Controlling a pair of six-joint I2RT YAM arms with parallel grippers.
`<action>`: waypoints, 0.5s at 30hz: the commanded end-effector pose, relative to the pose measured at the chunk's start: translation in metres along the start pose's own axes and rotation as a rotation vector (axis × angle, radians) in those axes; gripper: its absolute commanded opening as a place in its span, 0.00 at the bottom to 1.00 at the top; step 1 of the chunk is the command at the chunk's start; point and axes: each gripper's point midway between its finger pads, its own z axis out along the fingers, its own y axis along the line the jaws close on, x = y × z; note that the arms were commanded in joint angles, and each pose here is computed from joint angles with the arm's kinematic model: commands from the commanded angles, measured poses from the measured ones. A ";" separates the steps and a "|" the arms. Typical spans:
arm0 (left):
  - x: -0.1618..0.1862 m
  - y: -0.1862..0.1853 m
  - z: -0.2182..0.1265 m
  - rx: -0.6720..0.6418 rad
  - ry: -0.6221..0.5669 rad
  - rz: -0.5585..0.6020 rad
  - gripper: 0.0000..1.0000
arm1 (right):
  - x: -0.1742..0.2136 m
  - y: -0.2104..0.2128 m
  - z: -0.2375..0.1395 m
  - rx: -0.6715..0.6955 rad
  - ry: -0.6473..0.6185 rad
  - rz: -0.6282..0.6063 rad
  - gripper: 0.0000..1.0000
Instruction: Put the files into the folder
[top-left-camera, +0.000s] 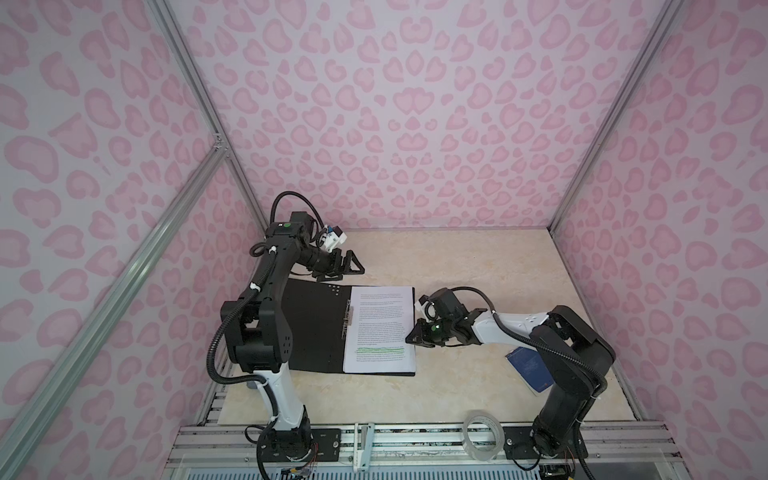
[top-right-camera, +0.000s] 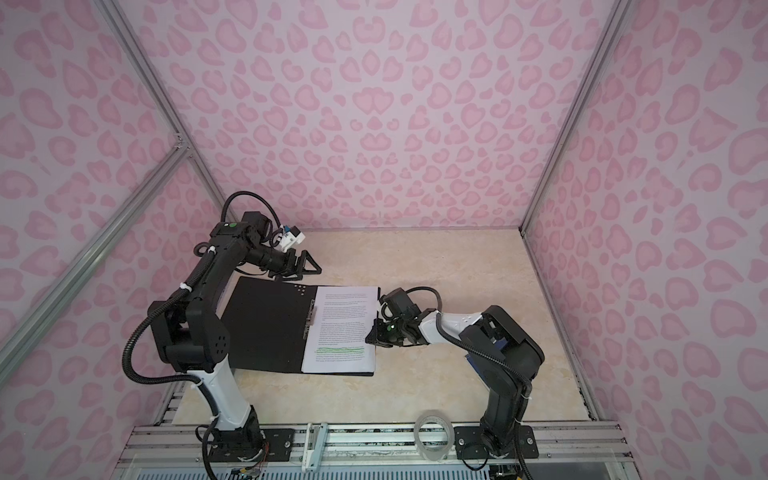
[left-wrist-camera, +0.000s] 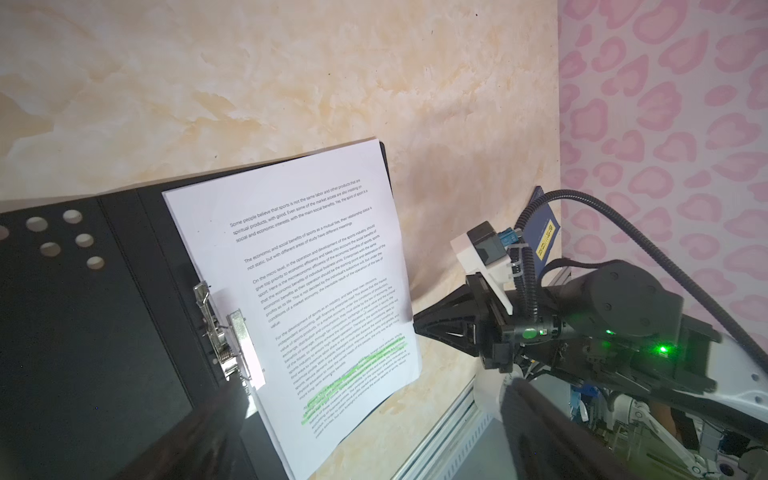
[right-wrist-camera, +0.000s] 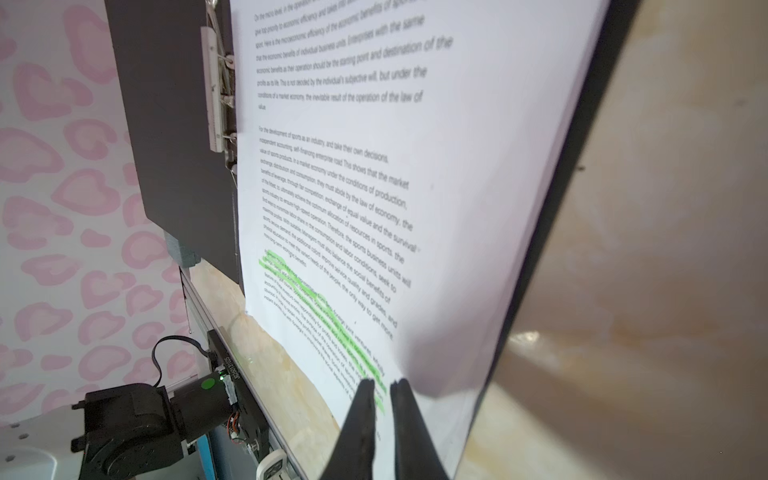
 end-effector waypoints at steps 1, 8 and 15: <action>0.001 -0.003 -0.002 0.000 -0.008 0.018 0.99 | 0.004 -0.001 0.007 -0.011 0.017 -0.001 0.14; 0.007 -0.001 0.001 0.003 0.002 0.011 0.99 | 0.008 -0.004 0.012 0.003 0.028 -0.003 0.14; 0.016 0.003 0.008 0.009 0.011 -0.005 0.99 | 0.011 -0.010 0.014 0.034 0.035 -0.002 0.14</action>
